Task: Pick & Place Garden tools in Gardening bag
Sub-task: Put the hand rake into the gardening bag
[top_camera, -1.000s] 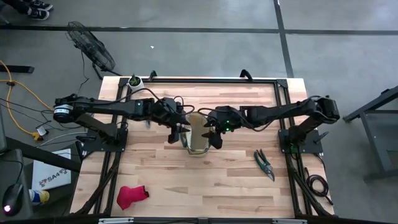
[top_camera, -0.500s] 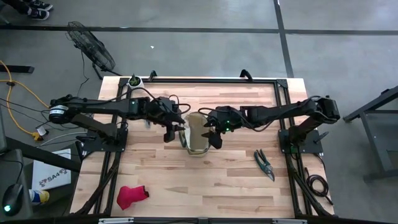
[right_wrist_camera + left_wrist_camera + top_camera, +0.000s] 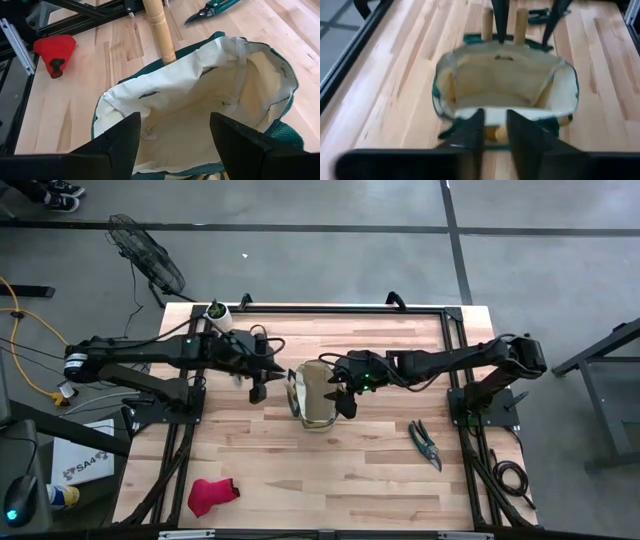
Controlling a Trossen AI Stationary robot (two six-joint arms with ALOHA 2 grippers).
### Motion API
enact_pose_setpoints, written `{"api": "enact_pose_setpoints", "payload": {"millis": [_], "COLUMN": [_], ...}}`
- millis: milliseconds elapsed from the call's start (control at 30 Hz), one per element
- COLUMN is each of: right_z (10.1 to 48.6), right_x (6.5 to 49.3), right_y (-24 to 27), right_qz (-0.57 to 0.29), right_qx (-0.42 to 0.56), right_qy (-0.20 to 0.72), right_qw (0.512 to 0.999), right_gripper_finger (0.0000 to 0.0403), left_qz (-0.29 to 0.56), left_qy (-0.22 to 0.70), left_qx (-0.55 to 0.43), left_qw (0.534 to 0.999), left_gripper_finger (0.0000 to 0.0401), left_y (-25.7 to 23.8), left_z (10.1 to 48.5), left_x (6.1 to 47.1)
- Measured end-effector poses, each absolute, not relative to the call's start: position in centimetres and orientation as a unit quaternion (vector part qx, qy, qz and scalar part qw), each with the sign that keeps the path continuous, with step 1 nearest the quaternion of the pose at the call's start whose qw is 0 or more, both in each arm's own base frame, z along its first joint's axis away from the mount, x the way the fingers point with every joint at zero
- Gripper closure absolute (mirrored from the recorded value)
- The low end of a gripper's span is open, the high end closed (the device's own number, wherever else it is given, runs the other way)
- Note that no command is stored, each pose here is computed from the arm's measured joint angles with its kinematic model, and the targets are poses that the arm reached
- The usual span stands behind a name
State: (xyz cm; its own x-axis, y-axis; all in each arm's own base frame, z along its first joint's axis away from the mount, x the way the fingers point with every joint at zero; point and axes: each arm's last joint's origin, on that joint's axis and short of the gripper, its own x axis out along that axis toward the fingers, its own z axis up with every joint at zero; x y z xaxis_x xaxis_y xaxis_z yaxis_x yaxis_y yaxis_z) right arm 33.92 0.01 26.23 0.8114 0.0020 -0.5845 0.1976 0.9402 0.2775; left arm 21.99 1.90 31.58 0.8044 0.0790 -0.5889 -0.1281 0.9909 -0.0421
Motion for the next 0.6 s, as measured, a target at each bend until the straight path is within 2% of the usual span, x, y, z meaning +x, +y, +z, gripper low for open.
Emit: {"api": "enact_pose_setpoints", "payload": {"millis": [67, 100, 433, 600], "right_z": [26.2, 26.2, 26.2, 26.3], "right_x": [33.9, 33.9, 33.9, 33.9], "right_y": [0.0, 0.0, 0.0, 0.0], "right_qz": [-0.053, -0.054, -0.054, -0.059], "right_qx": [0.164, 0.164, 0.165, 0.174], "right_qy": [0.302, 0.302, 0.302, 0.299], "right_qw": [0.937, 0.937, 0.937, 0.936], "right_gripper_finger": [0.0172, 0.0172, 0.0172, 0.0172], "left_qz": [0.056, 0.057, 0.043, 0.030], "left_qy": [0.323, 0.328, 0.394, 0.394], "left_qx": [-0.045, -0.049, -0.062, -0.062], "left_qw": [0.944, 0.942, 0.916, 0.917], "left_gripper_finger": [0.0381, 0.0390, 0.0400, 0.0400], "left_y": [1.8, 1.8, 1.7, 1.7], "left_z": [31.5, 31.5, 30.1, 29.6], "left_x": [21.3, 21.1, 21.0, 22.3]}}
